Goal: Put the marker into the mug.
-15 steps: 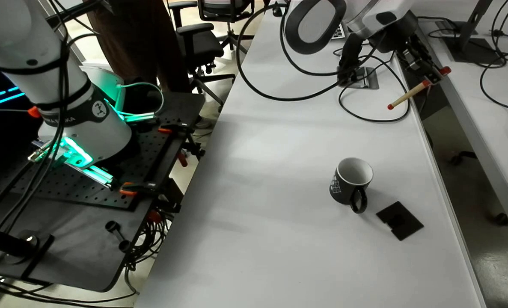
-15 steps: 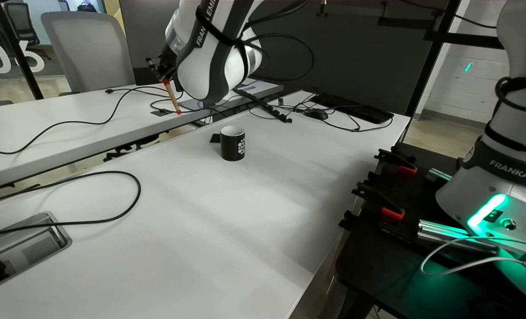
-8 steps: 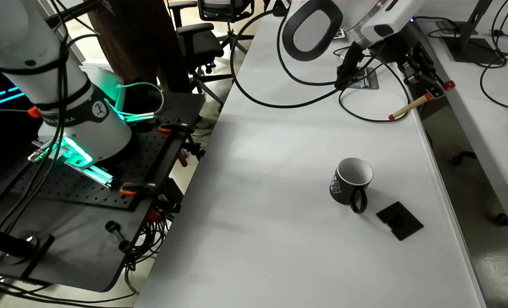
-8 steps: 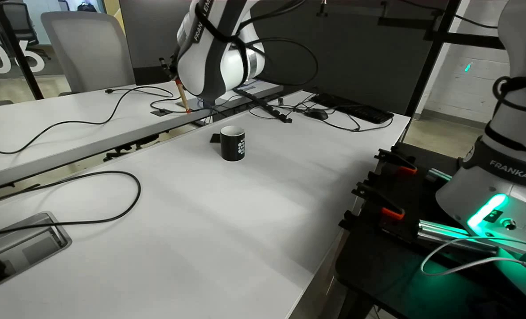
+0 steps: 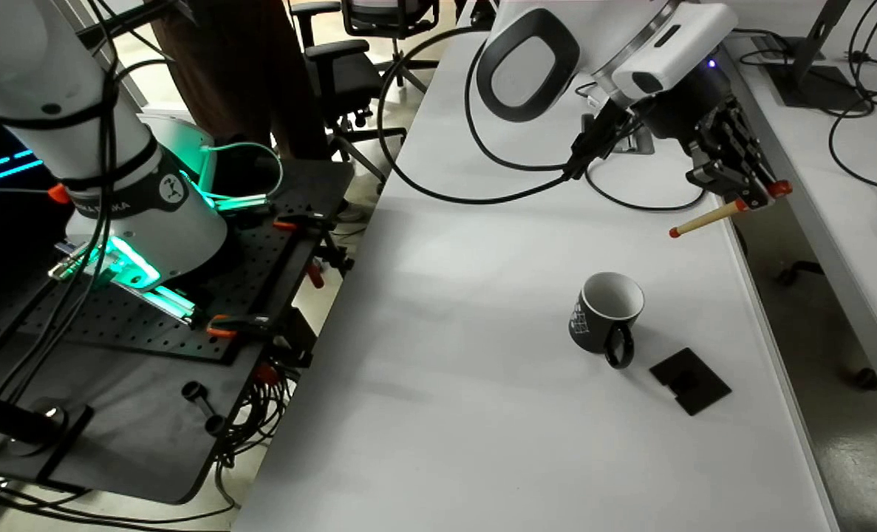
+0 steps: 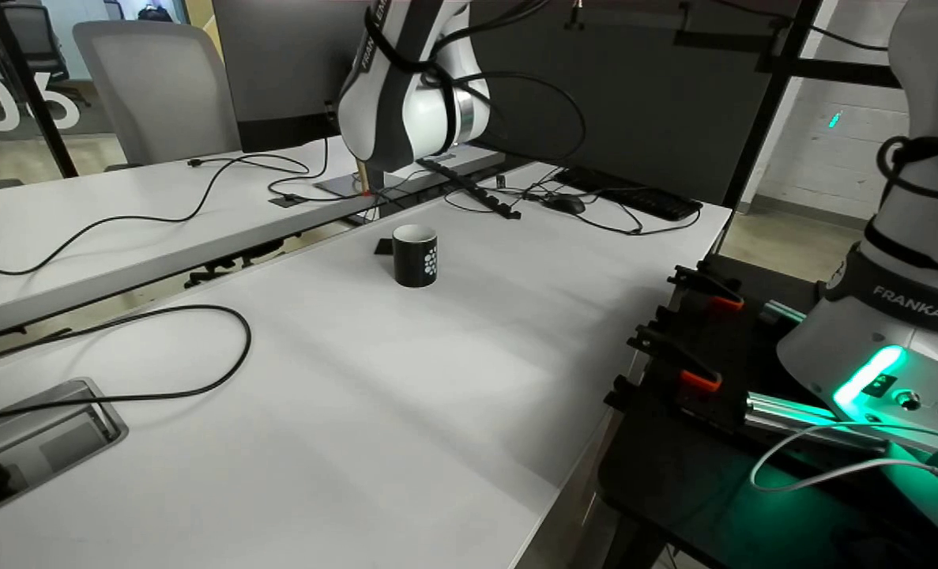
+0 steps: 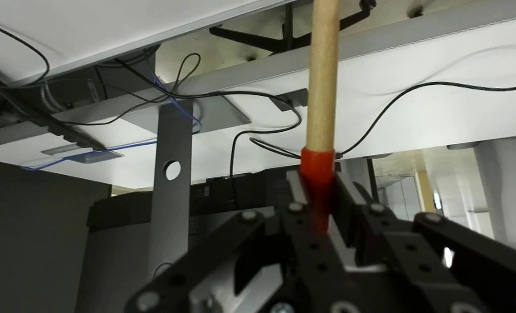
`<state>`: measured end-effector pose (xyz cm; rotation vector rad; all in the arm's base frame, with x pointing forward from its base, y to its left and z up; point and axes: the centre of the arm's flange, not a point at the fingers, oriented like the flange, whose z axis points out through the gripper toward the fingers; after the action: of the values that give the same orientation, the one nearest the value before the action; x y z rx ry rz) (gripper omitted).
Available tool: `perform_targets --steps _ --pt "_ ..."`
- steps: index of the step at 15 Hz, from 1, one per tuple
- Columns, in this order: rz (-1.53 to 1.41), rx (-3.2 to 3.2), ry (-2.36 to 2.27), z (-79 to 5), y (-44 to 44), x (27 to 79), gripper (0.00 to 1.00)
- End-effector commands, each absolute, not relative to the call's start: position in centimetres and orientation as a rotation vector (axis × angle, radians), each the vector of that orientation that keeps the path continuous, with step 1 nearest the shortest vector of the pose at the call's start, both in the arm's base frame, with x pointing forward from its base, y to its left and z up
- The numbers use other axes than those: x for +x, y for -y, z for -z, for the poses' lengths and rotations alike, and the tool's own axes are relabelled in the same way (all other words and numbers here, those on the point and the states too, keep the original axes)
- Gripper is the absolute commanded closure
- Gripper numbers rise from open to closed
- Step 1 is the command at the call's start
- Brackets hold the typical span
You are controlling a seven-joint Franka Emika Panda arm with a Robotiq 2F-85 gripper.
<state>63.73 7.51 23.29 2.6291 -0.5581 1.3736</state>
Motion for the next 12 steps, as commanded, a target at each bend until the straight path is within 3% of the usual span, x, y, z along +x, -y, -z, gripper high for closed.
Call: perform_targets --steps 1,7,8,12 --pt "-1.364 2.585 0.632 -22.8 -5.6 61.4 0.94" --pt "-1.290 2.571 0.698 -21.5 -4.1 59.1 0.94" --pt "-1.305 2.581 0.697 -21.8 -4.6 61.2 0.78" --pt "-1.282 2.580 0.702 -21.2 -4.4 60.5 0.78"
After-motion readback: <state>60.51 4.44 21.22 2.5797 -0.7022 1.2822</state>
